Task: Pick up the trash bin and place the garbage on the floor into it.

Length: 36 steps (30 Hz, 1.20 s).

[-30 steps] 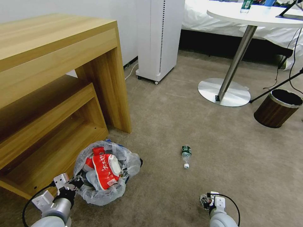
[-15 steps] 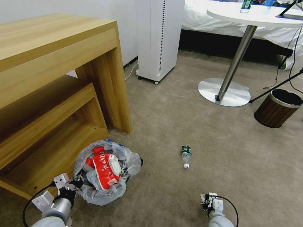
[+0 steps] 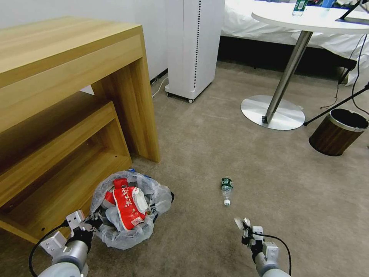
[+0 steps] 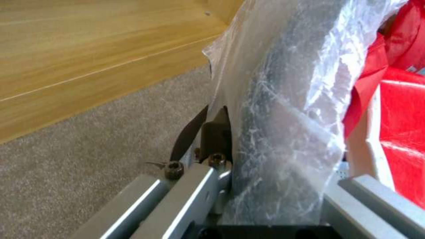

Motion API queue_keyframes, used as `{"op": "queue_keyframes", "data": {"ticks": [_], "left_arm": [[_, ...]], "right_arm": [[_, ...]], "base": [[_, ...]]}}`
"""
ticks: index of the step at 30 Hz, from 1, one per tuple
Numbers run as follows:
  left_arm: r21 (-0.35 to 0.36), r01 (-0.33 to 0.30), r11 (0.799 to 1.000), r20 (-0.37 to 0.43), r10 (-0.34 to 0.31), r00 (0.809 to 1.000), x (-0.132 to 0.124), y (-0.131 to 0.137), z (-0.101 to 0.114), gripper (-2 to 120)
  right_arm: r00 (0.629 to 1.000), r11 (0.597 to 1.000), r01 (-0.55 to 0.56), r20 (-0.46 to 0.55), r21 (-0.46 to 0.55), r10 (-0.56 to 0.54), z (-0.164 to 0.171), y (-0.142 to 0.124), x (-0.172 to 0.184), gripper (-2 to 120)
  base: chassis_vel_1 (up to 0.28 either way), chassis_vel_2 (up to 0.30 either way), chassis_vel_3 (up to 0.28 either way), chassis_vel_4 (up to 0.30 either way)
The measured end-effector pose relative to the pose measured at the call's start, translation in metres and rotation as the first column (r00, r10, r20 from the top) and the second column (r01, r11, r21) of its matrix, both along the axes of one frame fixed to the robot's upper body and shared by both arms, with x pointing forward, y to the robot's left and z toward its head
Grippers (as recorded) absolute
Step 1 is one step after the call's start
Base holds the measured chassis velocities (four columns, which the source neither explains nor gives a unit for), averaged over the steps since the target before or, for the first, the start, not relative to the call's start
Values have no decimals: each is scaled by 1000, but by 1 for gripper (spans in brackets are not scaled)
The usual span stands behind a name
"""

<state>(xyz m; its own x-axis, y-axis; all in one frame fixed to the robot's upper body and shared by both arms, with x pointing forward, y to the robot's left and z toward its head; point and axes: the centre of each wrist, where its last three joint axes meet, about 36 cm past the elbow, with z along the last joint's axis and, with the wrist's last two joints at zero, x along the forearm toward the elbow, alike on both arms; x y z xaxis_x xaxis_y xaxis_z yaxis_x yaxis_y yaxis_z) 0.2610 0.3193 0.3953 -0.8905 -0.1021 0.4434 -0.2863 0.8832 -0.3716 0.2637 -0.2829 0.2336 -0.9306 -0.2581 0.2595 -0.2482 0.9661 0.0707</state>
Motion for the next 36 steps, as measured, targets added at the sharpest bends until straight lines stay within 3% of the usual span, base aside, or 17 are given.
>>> {"op": "queue_keyframes", "data": {"ticks": [1, 3, 5, 6, 7, 9, 10, 13, 15, 16, 19, 21, 26, 30, 32, 34, 36], "left_arm": [[0, 0, 1000, 1, 0, 1000, 0, 0, 0, 0], [0, 1, 1000, 2, -1, 1000, 0, 0, 1, 0], [1, 1, 1000, 3, -1, 1000, -1, -1, 2, 0], [1, 1, 1000, 3, -1, 1000, -1, -1, 2, 0], [1, 2, 1000, 3, -2, 1000, -2, -1, 2, 0], [0, 4, 1000, 6, -4, 1000, -3, -3, 5, 0], [0, 4, 1000, 6, -4, 1000, -3, -3, 5, 0], [2, 9, 1000, 10, -9, 1000, -5, -5, 10, 0], [2, 10, 1000, 10, -10, 1000, -6, -6, 11, 0], [3, 12, 1000, 11, -12, 1000, -7, -7, 13, 0], [5, 13, 1000, 12, -13, 1000, -8, -7, 14, 0], [4, 25, 1000, 11, -26, 1000, -6, -10, 16, 0], [4, 33, 999, 13, -33, 999, -6, -12, 19, 0], [3, 32, 999, 21, -32, 999, -11, -18, 25, 0], [3, 31, 1000, 21, -31, 999, -12, -18, 25, 0], [3, 27, 1000, 20, -27, 999, -15, -21, 26, 0], [4, 23, 1000, 20, -23, 1000, -16, -21, 27, 0]], "right_arm": [[993, 996, -93, 81, 16, 91, -2, -6, -1, 0], [982, 989, -148, 125, 21, 144, -2, -9, -1, 0], [905, 932, -360, 256, 40, 339, 4, -12, 2, 0], [905, 932, -360, 256, 40, 339, 4, -12, 2, 0], [880, 912, -409, 282, 41, 382, 7, -11, 4, 0], [765, 819, -572, 382, 35, 518, 28, -1, 20, 0], [765, 819, -572, 382, 35, 518, 28, -1, 20, 0], [653, 722, -691, 465, 43, 597, 72, 24, 41, 0], [641, 709, -704, 471, 47, 606, 81, 28, 45, 0], [624, 687, -724, 484, 63, 613, 105, 40, 53, 0], [629, 677, -730, 483, 95, 610, 133, 53, 61, 0], [665, 673, -719, 450, 171, 596, 169, 71, 62, 0], [696, 674, -704, 404, 223, 594, 196, 92, 67, 0], [748, 671, -664, 289, 330, 597, 243, 156, 71, 0], [751, 670, -660, 274, 341, 601, 246, 164, 71, 0], [779, 694, -620, 182, 365, 600, 257, 193, 69, 0], [795, 719, -593, 124, 363, 593, 261, 202, 68, 0]], "base": [[0, 0, 0, 0], [0, 0, 0, 0], [0, 0, 0, 0], [0, 0, 0, 0], [0, 0, 0, 0], [0, 0, 0, 0], [0, 0, 0, 0], [0, 0, 0, 0], [0, 0, 0, 0], [0, 0, 0, 0], [0, 0, 0, 0], [0, 0, 0, 0], [0, 0, 0, 0], [0, 0, 0, 0], [0, 0, 0, 0], [0, 0, 0, 0], [0, 0, 0, 0]]}}
